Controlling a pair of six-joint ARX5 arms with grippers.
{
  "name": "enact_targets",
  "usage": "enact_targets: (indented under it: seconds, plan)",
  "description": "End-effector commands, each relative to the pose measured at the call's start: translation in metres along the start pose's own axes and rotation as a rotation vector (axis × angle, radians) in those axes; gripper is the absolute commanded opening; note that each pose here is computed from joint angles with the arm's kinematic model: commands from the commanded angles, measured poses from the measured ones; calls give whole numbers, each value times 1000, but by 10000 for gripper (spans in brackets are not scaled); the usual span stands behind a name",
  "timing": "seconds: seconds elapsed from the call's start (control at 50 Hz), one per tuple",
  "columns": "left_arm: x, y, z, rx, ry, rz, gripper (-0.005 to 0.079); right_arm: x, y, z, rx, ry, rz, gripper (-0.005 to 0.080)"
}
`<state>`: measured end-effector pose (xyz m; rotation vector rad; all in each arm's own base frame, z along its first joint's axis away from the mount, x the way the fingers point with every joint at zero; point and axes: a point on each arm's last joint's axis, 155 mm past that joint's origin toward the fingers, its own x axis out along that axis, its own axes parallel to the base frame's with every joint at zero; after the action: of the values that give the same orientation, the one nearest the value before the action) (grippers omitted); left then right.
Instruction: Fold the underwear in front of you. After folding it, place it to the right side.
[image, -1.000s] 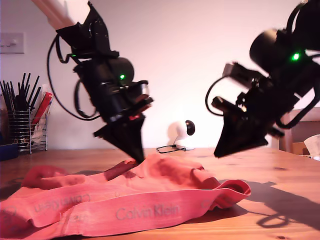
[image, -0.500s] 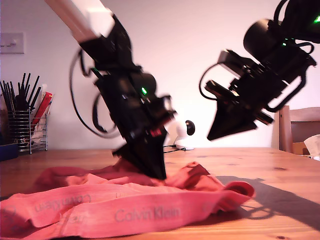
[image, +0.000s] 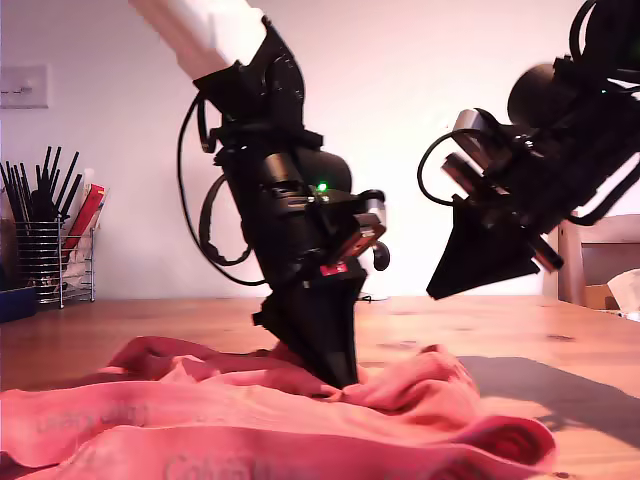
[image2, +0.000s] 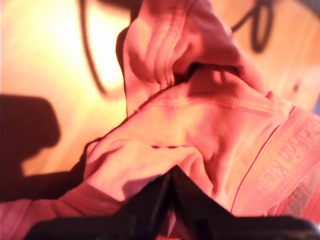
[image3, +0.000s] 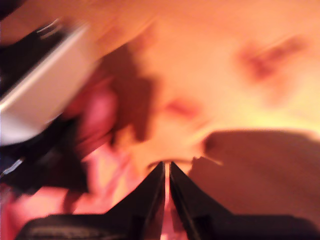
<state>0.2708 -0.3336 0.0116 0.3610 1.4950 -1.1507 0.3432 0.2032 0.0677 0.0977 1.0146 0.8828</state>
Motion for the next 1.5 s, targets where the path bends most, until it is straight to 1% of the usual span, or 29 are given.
enact_targets:
  seconds: [0.0, 0.08, 0.12, 0.2, 0.28, 0.46, 0.54, 0.74, 0.92, 1.04, 1.08, 1.14, 1.22, 1.32, 1.48]
  plan:
    - [11, 1, -7, 3, 31, -15, -22, 7, 3, -13, -22, 43, 21, 57]
    - [11, 0, -12, 26, 50, -21, -22, 6, 4, -19, -30, 63, 24, 147]
    - [10, -1, -14, 59, 58, -24, -22, 6, 4, -21, -29, 73, 26, 181]
    - [10, -2, -16, 84, 65, -28, -22, 6, 6, -28, -21, 98, 31, 235]
    - [10, -2, -16, 107, 66, -29, -22, 5, 7, -32, -18, 115, 34, 268]
    - [13, -7, -15, 181, 70, -33, -22, 10, 11, -39, -12, 142, 45, 271]
    - [15, -12, -16, 203, 77, -35, -22, 17, 9, -47, 2, 170, 54, 271]
    - [19, -17, -15, 222, 85, -29, -22, 34, 7, -70, 44, 249, 74, 285]
    - [19, -13, -16, 224, 90, -12, -22, 37, 11, -76, 47, 272, 87, 284]
    - [18, -10, -15, 226, 88, 3, -22, 37, 17, -78, 59, 284, 112, 277]
    - [19, -9, -14, 229, 85, 9, -22, 37, 18, -79, 58, 287, 113, 250]
    - [19, -7, -12, 233, 81, 19, -22, 38, 20, -80, 52, 291, 116, 168]
    - [18, -5, -11, 236, 77, 28, -22, 40, 21, -77, 30, 282, 116, -15]
    - [17, -4, -12, 232, 80, 31, -22, 42, 22, -74, 13, 271, 113, -10]
    - [7, 5, -11, 230, 73, 77, -22, 42, 13, -72, 6, 275, 63, -10]
